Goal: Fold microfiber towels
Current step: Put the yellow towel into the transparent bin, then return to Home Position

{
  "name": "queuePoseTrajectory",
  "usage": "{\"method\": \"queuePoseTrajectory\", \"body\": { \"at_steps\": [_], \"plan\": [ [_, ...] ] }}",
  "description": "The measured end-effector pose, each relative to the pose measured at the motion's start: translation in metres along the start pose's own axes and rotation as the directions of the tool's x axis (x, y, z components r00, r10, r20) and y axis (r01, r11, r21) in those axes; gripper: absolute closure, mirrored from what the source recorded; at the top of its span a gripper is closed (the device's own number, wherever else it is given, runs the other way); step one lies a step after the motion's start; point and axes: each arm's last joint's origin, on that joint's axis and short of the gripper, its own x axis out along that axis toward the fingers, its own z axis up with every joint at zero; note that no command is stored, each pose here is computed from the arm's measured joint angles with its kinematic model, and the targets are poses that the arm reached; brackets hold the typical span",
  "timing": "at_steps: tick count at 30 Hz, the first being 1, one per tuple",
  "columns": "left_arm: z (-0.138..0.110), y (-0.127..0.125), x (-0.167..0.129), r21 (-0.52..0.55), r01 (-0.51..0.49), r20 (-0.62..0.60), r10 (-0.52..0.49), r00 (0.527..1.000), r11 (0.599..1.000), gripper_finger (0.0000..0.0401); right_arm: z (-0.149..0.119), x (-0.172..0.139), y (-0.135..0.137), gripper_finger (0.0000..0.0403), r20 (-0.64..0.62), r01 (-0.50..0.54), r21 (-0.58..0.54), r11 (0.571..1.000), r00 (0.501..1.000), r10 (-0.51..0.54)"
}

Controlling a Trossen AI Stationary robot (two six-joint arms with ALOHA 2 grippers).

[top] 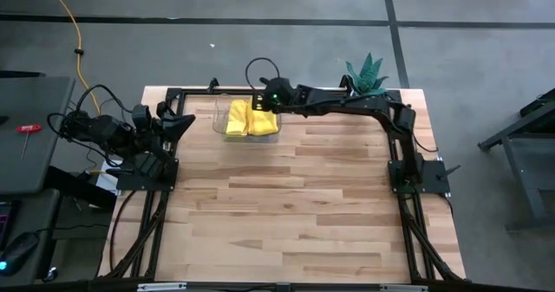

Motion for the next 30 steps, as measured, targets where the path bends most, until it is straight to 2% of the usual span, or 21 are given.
{"method": "queuePoseTrajectory", "body": {
  "at_steps": [3, 4, 9, 14, 17, 20, 23, 26, 30],
  "plan": [
    [0.000, 0.000, 0.000, 0.000, 0.000, 0.000, 0.000, 1.000, 1.000, 0.0401, -0.009, 0.016, -0.005, 0.0378, -0.031, 0.010, -0.007, 1.000, 0.999, -0.010],
    [0.000, 0.000, 0.000, -0.001, 0.000, 0.000, 0.000, 1.000, 1.000, 0.0401, -0.013, 0.020, -0.006, 0.0390, -0.046, 0.013, -0.011, 1.000, 0.999, -0.014],
    [0.000, 0.000, 0.000, 0.002, -0.001, -0.002, 0.001, 1.000, 1.000, 0.0401, -0.032, 0.036, -0.013, 0.0374, -0.121, 0.050, -0.013, 0.999, 0.991, -0.051],
    [0.000, 0.000, 0.000, 0.003, -0.002, -0.002, 0.002, 1.000, 1.000, 0.0401, -0.036, 0.040, -0.020, 0.0393, -0.151, 0.092, -0.019, 0.996, 0.984, -0.094],
    [0.000, 0.000, 0.000, 0.003, -0.002, -0.003, 0.002, 1.000, 1.000, 0.0401, -0.027, 0.032, -0.011, 0.0401, -0.107, 0.027, -0.054, 0.998, 0.994, -0.033],
    [-0.001, 0.000, 0.000, 0.005, -0.002, -0.004, 0.002, 1.000, 1.000, 0.0401, -0.010, 0.007, 0.003, 0.0398, -0.056, -0.057, -0.132, 0.990, 0.997, 0.050],
    [-0.001, 0.000, 0.000, 0.005, 0.000, -0.006, 0.000, 1.000, 1.000, 0.0401, 0.000, -0.028, 0.014, 0.0401, -0.047, -0.090, -0.318, 0.944, 0.996, 0.079],
    [-0.001, -0.001, 0.000, 0.015, 0.058, -0.020, -0.058, 0.998, 0.998, 0.0401, 0.000, -0.065, 0.022, 0.0402, -0.072, -0.099, -0.509, 0.855, 0.995, 0.072],
    [-0.006, 0.000, -0.002, 0.084, 0.089, -0.074, -0.083, 0.994, 0.993, 0.0401, -0.014, -0.110, 0.033, 0.0403, -0.135, -0.148, -0.624, 0.768, 0.988, 0.080]
  ]
}}
